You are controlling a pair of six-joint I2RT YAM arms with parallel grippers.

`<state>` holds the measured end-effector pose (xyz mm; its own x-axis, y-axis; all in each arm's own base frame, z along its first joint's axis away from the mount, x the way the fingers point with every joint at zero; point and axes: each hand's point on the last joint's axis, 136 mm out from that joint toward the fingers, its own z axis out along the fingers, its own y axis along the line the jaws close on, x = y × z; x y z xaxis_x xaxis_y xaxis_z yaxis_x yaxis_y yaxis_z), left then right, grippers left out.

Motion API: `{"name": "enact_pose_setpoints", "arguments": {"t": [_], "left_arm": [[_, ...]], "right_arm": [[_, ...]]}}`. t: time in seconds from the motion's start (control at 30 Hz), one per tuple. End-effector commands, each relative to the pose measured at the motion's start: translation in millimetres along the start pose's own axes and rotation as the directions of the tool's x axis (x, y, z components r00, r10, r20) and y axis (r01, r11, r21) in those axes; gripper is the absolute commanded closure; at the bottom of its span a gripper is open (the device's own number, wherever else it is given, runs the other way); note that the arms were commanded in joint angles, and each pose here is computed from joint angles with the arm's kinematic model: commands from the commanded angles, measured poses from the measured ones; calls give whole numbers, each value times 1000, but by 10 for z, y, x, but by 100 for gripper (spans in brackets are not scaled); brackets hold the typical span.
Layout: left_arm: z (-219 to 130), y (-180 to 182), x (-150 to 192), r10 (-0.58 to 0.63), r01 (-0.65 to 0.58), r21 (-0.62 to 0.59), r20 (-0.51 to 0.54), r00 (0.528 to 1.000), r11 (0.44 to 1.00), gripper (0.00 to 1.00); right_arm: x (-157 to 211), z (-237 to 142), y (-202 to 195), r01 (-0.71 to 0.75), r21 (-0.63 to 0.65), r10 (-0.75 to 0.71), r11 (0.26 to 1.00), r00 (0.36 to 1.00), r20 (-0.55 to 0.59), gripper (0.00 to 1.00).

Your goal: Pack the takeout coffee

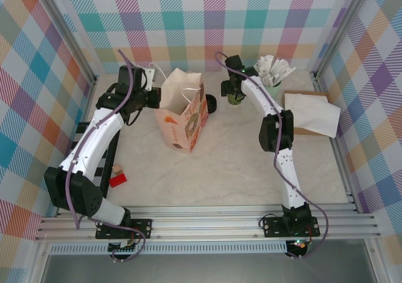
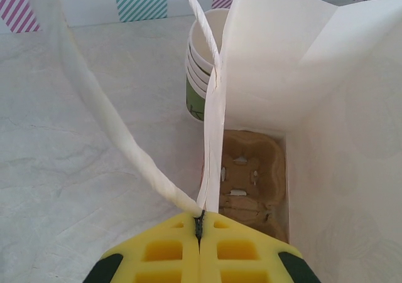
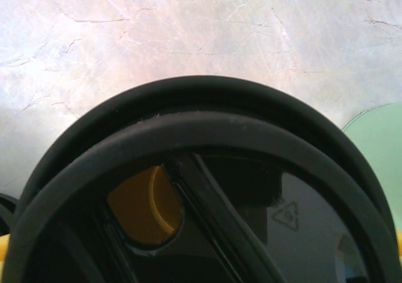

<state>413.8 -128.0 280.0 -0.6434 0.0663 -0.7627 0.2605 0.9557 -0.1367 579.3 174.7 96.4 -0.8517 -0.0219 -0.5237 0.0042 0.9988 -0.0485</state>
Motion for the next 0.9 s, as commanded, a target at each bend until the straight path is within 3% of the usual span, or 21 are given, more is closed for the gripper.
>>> {"name": "enact_pose_setpoints", "arguments": {"t": [0.0,0.13,0.4,0.87], "left_arm": [[25,-27,-101,21,-21,23,9,1000,1000,100],[44,-39,-115,22,-22,31,2,1000,999,100],[22,-81,-85,-2,2,56,1,1000,998,100],[-4,-349,-61,-42,41,215,-4,999,976,100]], "right_arm": [[-81,-110,-57,9,6,-9,1000,1000,30,21],[-83,-161,-20,5,-23,-4,1000,999,36,28],[-7,-299,-19,36,-41,-34,999,999,41,32],[559,-614,-99,49,-70,-50,996,999,-9,33]]}}
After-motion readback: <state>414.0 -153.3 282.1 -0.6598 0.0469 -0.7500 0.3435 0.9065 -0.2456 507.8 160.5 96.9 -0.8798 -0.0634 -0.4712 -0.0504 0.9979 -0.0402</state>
